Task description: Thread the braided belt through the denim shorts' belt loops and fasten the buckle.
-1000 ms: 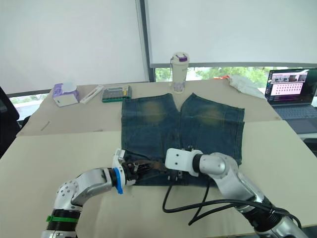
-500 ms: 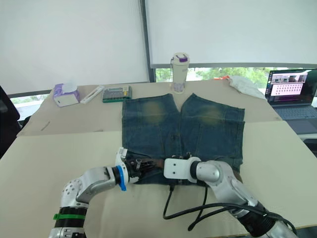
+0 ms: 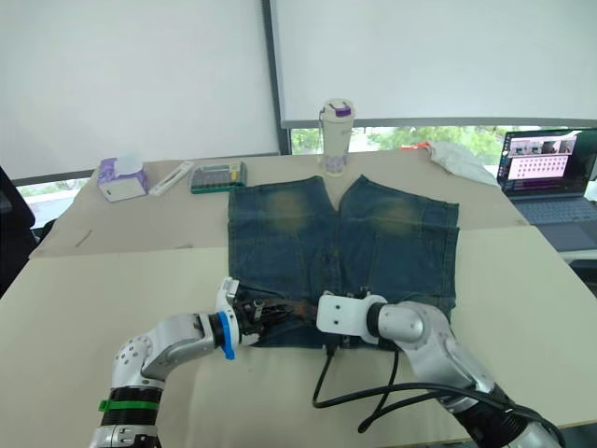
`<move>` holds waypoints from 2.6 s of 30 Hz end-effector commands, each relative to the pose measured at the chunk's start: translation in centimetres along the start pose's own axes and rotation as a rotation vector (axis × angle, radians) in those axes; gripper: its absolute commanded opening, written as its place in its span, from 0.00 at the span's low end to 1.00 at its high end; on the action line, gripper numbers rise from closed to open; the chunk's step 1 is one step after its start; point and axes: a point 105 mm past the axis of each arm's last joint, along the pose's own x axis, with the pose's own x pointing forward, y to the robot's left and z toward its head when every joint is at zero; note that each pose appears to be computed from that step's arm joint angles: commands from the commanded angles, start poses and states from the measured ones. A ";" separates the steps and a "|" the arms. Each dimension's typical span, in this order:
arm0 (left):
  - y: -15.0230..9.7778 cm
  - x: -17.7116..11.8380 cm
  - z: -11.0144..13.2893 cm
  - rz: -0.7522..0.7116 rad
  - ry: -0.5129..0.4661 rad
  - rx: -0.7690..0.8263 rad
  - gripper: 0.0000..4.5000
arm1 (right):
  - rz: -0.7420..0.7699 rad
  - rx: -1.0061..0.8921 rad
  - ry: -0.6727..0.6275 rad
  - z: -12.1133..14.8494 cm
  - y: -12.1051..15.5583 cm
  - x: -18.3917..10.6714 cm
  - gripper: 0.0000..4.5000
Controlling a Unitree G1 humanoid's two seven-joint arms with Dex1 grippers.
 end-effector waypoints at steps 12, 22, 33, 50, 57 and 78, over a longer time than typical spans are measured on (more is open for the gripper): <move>-0.3 -0.2 0.3 -0.027 -0.014 -0.016 0.01 | -0.126 -0.159 -0.025 1.4 -1.8 -0.2 0.52; -0.7 0.2 0.1 -0.036 -0.018 -0.021 0.01 | -0.162 -0.192 0.006 1.7 -1.4 -0.8 0.52; -1.2 0.5 -0.1 -0.044 -0.021 -0.022 0.01 | -0.173 -0.298 -0.038 2.8 -1.2 -0.3 0.52; -1.0 0.3 -0.1 -0.046 -0.022 -0.026 0.00 | -0.138 -0.313 -0.005 1.9 -0.9 -0.2 0.01; -3.1 -2.2 0.4 -0.100 0.004 0.239 0.17 | -0.148 -0.314 0.004 1.9 -1.1 -0.8 0.00; 0.9 -2.6 0.9 0.134 0.338 1.875 0.50 | -0.171 -0.197 0.051 1.3 -2.0 -4.0 0.00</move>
